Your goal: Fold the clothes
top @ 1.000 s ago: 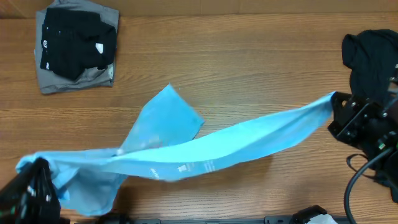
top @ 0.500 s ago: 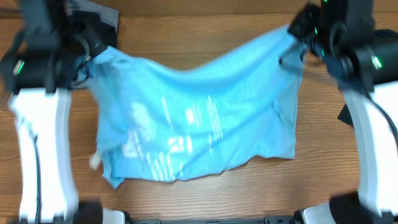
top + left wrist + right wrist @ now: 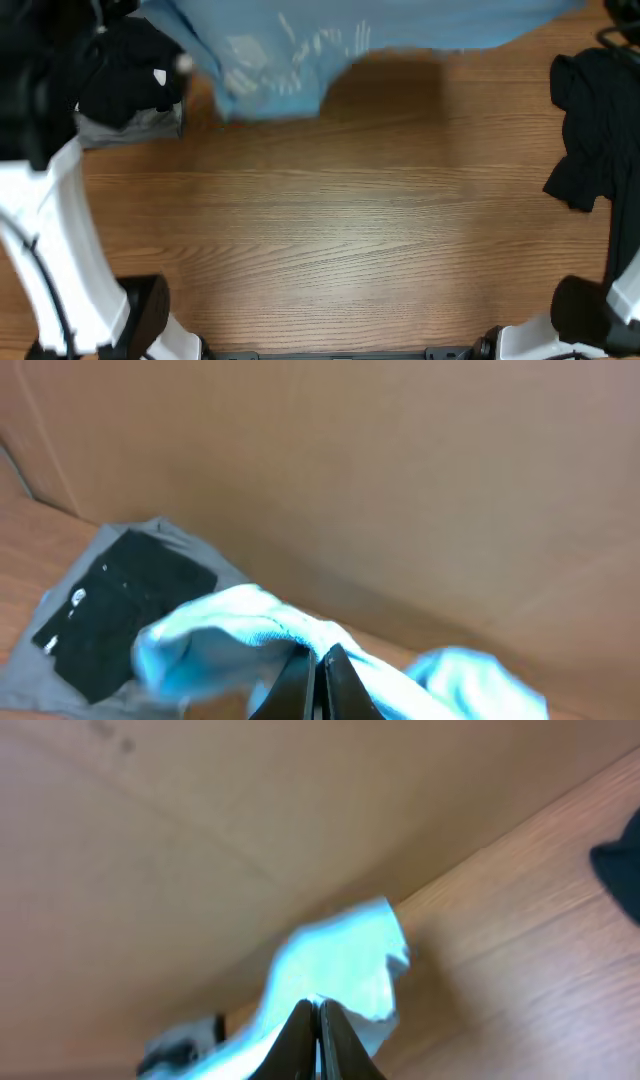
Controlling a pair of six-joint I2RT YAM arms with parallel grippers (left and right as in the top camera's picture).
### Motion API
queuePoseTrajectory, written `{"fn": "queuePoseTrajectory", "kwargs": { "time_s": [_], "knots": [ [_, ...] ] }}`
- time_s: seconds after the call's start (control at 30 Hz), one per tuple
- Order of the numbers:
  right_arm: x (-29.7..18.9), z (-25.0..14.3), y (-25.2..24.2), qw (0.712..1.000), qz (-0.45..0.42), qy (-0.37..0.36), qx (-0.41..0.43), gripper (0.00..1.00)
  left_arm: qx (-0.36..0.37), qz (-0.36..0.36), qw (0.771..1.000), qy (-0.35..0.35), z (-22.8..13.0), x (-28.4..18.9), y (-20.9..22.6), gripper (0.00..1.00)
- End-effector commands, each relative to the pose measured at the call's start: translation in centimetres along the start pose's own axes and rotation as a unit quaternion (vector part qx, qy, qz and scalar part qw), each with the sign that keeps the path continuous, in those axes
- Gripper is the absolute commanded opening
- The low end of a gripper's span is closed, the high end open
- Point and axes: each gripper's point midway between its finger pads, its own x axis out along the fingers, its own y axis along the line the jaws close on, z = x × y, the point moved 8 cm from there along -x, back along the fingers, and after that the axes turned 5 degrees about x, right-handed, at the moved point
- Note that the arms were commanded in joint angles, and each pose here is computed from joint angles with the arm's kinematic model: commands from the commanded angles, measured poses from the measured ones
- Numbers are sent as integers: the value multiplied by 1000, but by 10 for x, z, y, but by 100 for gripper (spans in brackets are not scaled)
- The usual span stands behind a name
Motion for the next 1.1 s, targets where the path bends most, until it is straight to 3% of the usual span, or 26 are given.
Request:
{"fn": "queuePoseTrajectory", "kwargs": {
  "time_s": [0.0, 0.13, 0.2, 0.33, 0.47, 0.6, 0.73, 0.9, 1.07],
  "knots": [
    [26, -18, -8, 997, -5, 67, -24, 4, 20, 4, 996, 86, -30, 39, -1, 4],
    [71, -53, -41, 986, -98, 137, -5, 4, 29, 25, 972, 231, -91, 103, 1, 4],
    [92, -78, -61, 974, -140, 180, 0, 4, 35, 48, 949, 311, -131, 136, 5, 4],
    [120, -130, -111, 939, -218, 264, 26, 4, 27, 118, 879, 461, -209, 175, 24, 4],
    [126, -155, -143, 916, -266, 295, 52, 4, 23, 143, 850, 506, -229, 174, 32, 4],
    [123, -158, -153, 910, -278, 301, 63, 4, 23, 137, 859, 493, -215, 155, 29, 4],
    [111, -151, -143, 920, -265, 283, 57, 4, 23, 123, 882, 455, -187, 121, 22, 4],
    [69, -140, -115, 943, -231, 237, 39, 4, 41, 89, 924, 370, -145, 47, 5, 4],
    [11, -139, -91, 958, -203, 199, 26, 4, 46, 18, 948, 313, -128, -23, -20, 4]
  ]
}}
